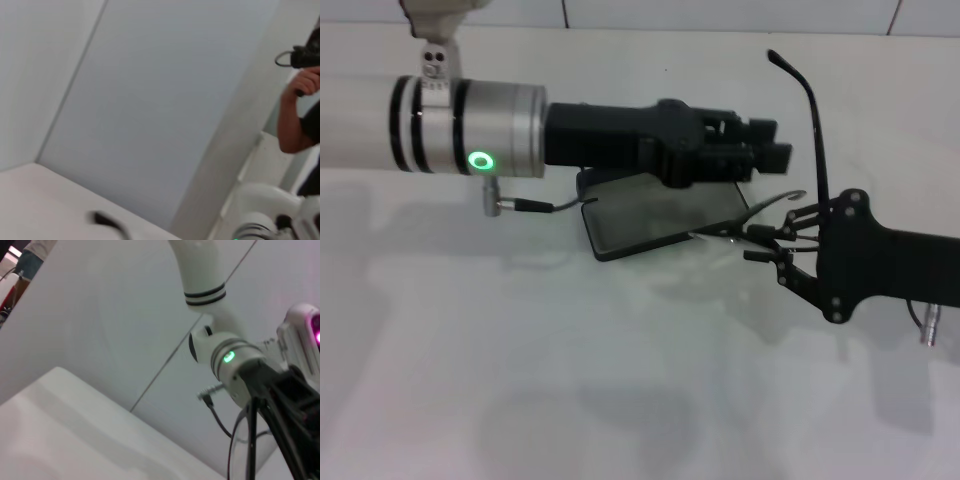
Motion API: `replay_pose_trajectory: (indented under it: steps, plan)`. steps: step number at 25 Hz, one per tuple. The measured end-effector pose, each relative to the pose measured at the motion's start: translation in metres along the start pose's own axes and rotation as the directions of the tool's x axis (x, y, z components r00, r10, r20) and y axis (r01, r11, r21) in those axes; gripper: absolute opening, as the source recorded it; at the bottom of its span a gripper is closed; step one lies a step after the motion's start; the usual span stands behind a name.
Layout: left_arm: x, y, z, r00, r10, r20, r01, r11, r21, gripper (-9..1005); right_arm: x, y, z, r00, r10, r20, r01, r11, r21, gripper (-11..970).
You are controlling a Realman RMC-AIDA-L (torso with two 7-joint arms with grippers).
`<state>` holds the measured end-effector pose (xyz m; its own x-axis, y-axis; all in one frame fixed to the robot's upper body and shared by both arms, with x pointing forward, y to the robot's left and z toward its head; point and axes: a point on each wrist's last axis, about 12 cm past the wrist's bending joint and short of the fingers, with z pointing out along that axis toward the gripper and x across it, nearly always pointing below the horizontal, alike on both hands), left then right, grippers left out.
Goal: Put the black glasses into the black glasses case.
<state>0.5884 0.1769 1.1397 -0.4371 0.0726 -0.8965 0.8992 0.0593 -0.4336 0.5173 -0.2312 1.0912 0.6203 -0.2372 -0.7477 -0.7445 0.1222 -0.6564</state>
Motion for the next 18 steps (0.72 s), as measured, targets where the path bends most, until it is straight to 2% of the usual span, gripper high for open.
replay_pose_trajectory:
  steps: [6, 12, 15, 18]
  plan:
    - [0.006, 0.006, -0.016, 1.000, 0.002, 0.001, -0.002, 0.997, -0.081, 482, -0.019, 0.005, -0.014, 0.987, -0.027, 0.156, 0.027, 1.000, 0.000, 126]
    - [0.010, 0.012, -0.011, 1.000, 0.024, -0.014, -0.026, 0.990, -0.138, 482, -0.034, 0.013, -0.013, 0.956, -0.004, 0.293, 0.027, 0.997, -0.073, 126]
    - [0.007, 0.011, 0.000, 0.996, 0.089, -0.001, -0.088, 0.989, -0.120, 481, -0.036, 0.017, -0.005, 0.948, 0.055, 0.314, -0.015, 0.991, -0.130, 127]
    - [0.006, 0.009, 0.007, 0.988, 0.149, 0.033, -0.144, 0.983, -0.112, 481, -0.030, 0.011, 0.009, 0.940, 0.173, 0.295, -0.120, 0.975, -0.189, 127]
